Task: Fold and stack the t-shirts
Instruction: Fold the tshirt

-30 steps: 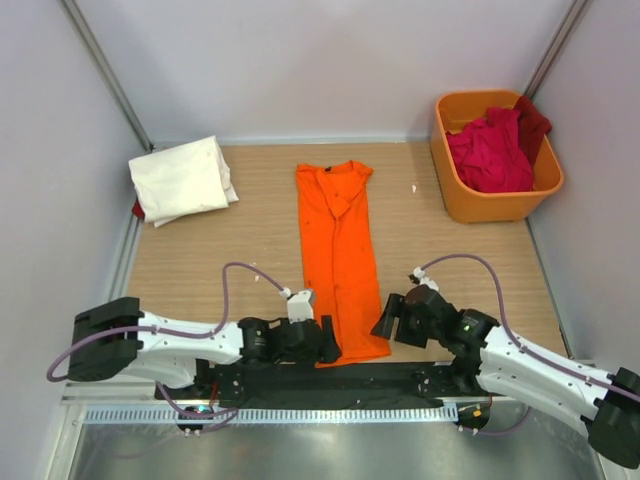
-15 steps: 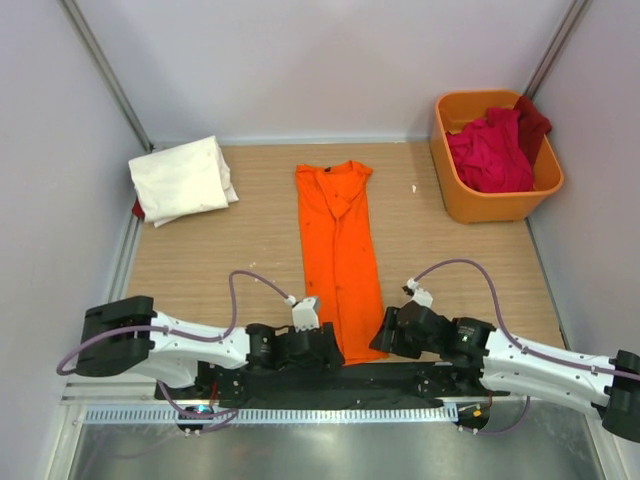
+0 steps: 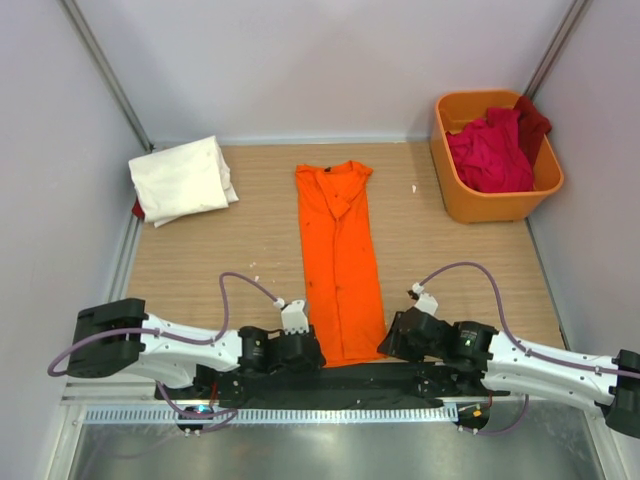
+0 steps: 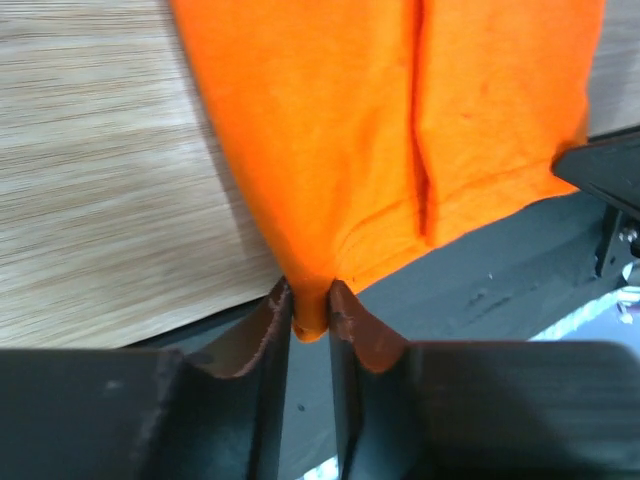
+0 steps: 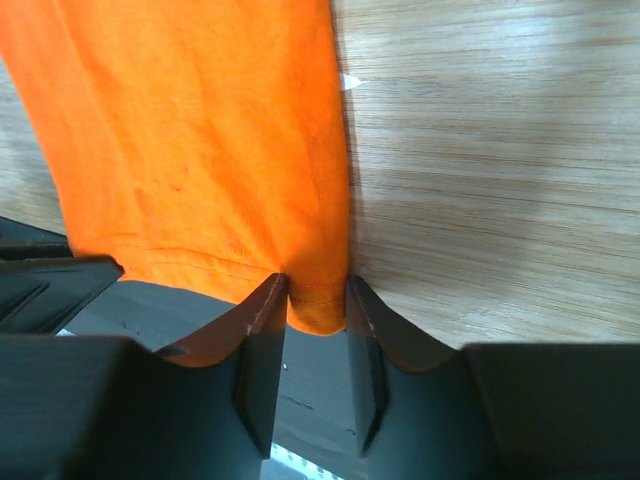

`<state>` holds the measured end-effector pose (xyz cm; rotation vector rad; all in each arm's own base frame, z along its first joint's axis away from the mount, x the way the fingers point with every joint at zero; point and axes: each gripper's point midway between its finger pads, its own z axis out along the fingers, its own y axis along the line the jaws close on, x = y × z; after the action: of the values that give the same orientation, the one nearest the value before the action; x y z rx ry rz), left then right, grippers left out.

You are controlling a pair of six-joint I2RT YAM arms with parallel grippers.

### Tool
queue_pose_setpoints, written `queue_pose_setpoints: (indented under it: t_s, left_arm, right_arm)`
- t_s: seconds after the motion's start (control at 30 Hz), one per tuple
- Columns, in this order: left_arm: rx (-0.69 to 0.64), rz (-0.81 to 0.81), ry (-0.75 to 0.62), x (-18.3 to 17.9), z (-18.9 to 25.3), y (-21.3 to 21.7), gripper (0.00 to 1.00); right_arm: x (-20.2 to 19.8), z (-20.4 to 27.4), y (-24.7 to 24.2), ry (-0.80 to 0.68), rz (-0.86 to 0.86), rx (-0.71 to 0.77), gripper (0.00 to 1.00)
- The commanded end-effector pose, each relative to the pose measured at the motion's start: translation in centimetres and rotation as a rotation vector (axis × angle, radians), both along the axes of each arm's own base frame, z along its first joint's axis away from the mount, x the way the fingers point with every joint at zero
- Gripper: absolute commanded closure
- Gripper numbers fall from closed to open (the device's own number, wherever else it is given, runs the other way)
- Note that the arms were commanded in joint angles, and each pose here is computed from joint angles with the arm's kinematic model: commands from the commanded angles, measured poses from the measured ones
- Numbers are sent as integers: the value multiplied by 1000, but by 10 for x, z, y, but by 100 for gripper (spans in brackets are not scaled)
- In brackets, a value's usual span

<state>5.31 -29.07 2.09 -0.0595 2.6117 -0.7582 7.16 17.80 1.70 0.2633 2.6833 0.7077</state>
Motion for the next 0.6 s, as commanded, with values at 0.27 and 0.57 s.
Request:
queue_pose_setpoints:
  t_s: [0.27,0.57]
  left_arm:
    - [129,-8,-42,-4,-5,23,100]
    - [250,-15,-170,0,81,42,100]
  right_arm:
    - [-6,-12,-10,18,-2,-48,98]
    - [13,75,13,-130,12,5,99]
